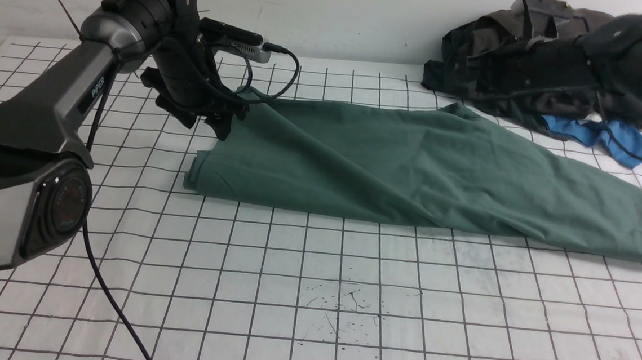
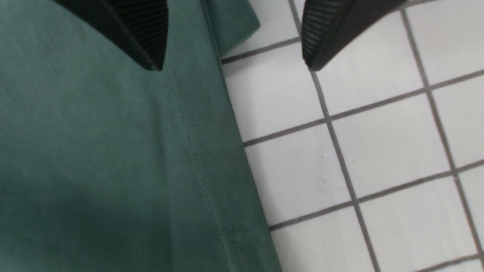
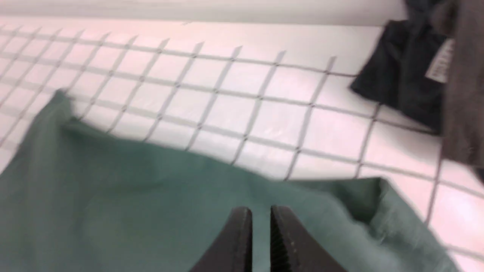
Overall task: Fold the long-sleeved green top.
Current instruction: Use both arms to drag the lower edge of the fabric forward and fold it over the upper edge
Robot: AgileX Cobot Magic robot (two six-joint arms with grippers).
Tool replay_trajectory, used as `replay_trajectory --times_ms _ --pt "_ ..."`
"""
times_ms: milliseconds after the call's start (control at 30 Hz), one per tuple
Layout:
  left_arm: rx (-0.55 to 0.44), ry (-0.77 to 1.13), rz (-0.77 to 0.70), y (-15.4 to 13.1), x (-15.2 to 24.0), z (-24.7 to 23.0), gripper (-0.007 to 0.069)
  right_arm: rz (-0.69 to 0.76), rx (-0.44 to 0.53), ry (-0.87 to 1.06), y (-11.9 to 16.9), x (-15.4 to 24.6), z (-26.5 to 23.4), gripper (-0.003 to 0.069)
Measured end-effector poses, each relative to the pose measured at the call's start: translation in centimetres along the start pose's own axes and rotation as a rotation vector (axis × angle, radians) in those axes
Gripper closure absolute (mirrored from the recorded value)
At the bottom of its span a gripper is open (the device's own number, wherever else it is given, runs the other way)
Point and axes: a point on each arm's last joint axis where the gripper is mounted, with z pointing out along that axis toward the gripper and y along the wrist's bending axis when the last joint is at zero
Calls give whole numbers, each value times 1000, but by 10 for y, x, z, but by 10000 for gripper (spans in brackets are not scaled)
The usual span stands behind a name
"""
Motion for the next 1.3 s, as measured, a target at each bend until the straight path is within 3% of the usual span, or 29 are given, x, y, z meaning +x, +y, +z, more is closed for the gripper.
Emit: replay_trajectory --times_ms 100,167,300,333,400,500,733,833,967,1067,1100,1167,1300 --pt "10 -11 -7 0 1 19 186 11 -12 90 3 6 -4 591" --pt "50 -49 -22 -2 -2 29 213 19 8 228 0 21 -3 591" --pt "92 -94 -9 -5 -5 33 298 28 33 309 -3 31 -2 591" --pt "99 -101 -2 -5 -6 33 335 28 35 325 -4 32 -3 591" --pt "112 -109 16 -7 -6 33 489 32 36 345 -5 34 -4 591" --pt "114 -112 23 -7 -7 30 593 31 34 359 -5 34 -8 591" --pt "123 -74 51 -9 -9 0 620 -14 48 369 3 21 -30 591" --pt "119 -97 63 -10 -12 -11 594 -19 47 363 6 17 -35 591" --pt "118 -95 76 -8 -12 -8 470 -16 41 362 7 17 -36 591" --pt "118 -78 41 -3 -9 -2 260 -14 37 368 7 17 -36 591" --pt "118 -77 36 -3 -9 -1 237 -14 36 368 7 17 -36 591" --pt "114 -88 -22 3 -9 0 121 -16 34 367 7 17 -36 591" --pt "115 -94 -61 6 -9 8 74 -23 33 367 7 17 -36 591"
